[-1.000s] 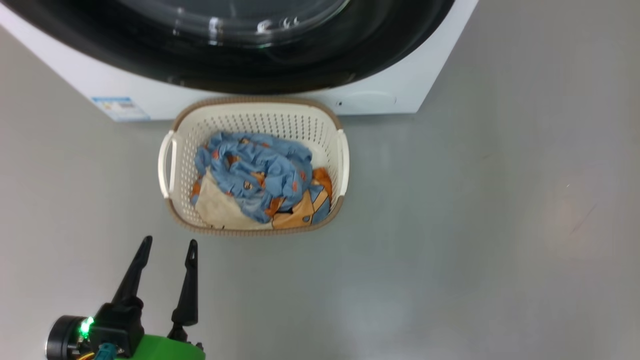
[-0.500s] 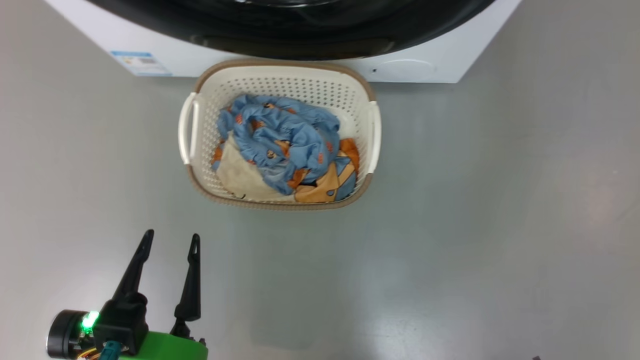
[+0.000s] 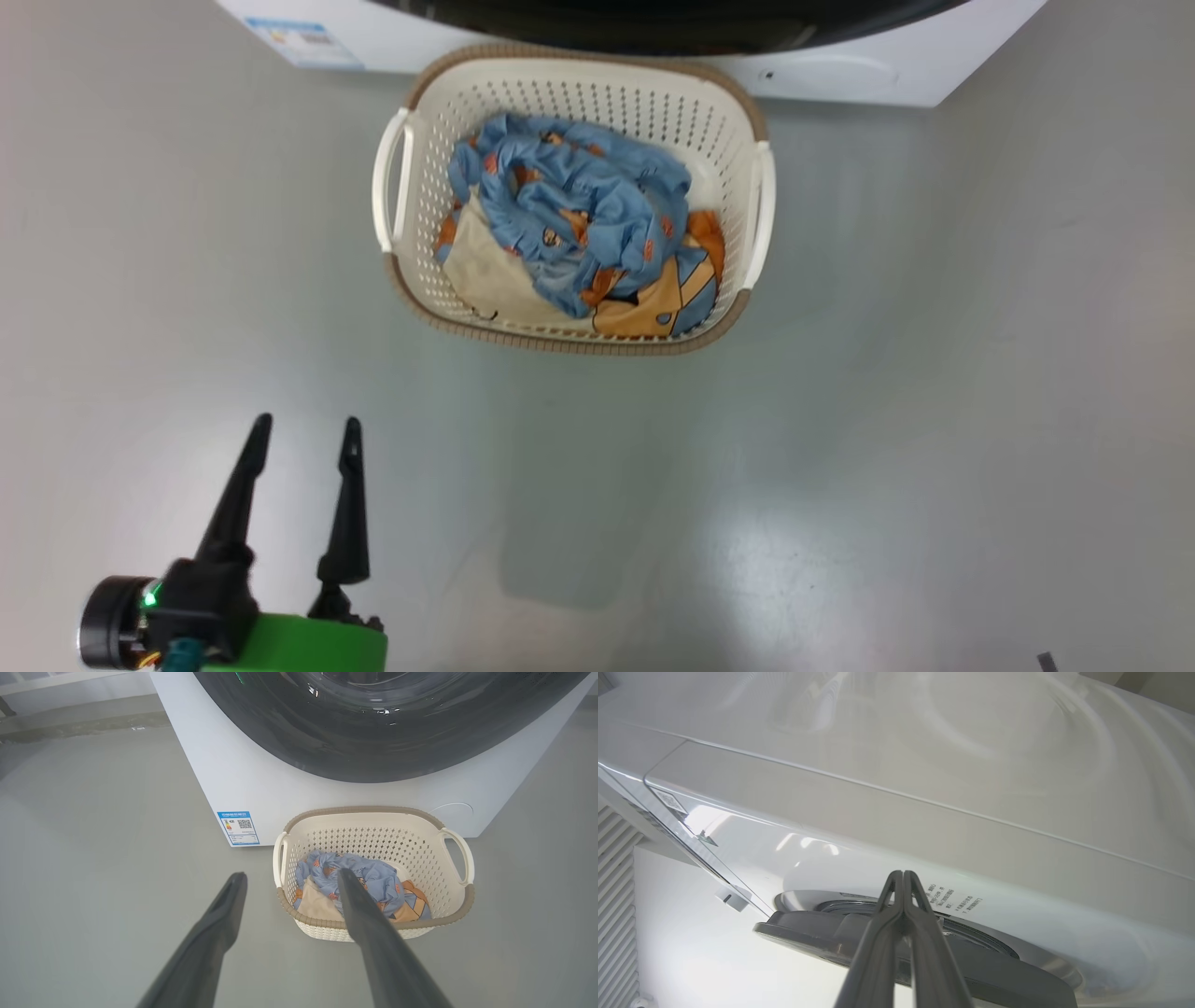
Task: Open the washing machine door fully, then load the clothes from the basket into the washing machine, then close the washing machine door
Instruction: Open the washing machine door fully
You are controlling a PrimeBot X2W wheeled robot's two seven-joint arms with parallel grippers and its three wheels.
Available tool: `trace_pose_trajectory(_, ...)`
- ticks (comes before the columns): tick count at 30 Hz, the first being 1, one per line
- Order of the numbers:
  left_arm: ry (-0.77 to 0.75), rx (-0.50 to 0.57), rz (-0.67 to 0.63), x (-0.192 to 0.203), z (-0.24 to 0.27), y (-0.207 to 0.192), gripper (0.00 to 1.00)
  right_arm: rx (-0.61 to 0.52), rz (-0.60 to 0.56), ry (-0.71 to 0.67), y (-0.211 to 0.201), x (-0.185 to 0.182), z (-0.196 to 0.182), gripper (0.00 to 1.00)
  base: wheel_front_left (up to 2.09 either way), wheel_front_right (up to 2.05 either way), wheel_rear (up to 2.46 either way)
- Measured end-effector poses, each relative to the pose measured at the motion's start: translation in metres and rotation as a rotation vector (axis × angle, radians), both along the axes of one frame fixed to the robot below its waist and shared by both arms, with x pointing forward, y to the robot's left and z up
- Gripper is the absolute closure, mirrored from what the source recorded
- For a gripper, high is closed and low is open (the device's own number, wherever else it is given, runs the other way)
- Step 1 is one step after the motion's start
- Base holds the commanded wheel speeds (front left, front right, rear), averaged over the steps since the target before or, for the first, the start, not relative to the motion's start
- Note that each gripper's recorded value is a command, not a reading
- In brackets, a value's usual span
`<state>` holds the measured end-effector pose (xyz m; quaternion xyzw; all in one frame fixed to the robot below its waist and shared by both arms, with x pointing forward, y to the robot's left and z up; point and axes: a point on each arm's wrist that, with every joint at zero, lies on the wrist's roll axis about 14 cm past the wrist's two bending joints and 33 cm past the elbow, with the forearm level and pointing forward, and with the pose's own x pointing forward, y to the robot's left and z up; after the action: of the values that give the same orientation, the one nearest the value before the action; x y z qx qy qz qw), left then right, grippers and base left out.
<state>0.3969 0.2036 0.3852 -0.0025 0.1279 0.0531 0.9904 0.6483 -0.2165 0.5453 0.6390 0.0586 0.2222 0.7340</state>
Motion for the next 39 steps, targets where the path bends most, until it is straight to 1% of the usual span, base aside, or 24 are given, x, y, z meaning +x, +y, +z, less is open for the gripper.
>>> trace_pose_trajectory(3, 0.011, -0.030, 0.056, -0.001, -0.005, 0.010, 0.00, 0.005, 0.045, -0.026, 0.017, 0.009, 0.002, 1.00, 0.00, 0.00, 0.00)
trace_pose_trajectory(8, 0.027, -0.014, 0.078, -0.004, -0.009, 0.018, 0.00, 0.017, 0.124, -0.028, 0.046, 0.015, -0.006, 1.00, 0.00, 0.00, 0.00)
trace_pose_trajectory(14, 0.021, -0.002, 0.103, -0.002, -0.007, 0.026, 0.00, 0.005, 0.177, -0.022, 0.069, 0.020, -0.015, 1.00, 0.00, 0.00, 0.00)
trace_pose_trajectory(23, 0.035, -0.018, 0.124, -0.006, -0.011, 0.026, 0.00, -0.014, 0.223, -0.003, 0.088, 0.025, -0.028, 1.00, 0.00, 0.00, 0.00)
trace_pose_trajectory(29, 0.046, -0.019, 0.138, -0.010, -0.012, 0.028, 0.00, -0.028, 0.258, -0.022, 0.102, 0.028, -0.022, 1.00, 0.00, 0.00, 0.00)
trace_pose_trajectory(39, 0.059, -0.024, 0.137, -0.013, -0.015, 0.026, 0.00, -0.055, 0.292, -0.055, 0.111, 0.023, -0.005, 1.00, 0.00, 0.00, 0.00)
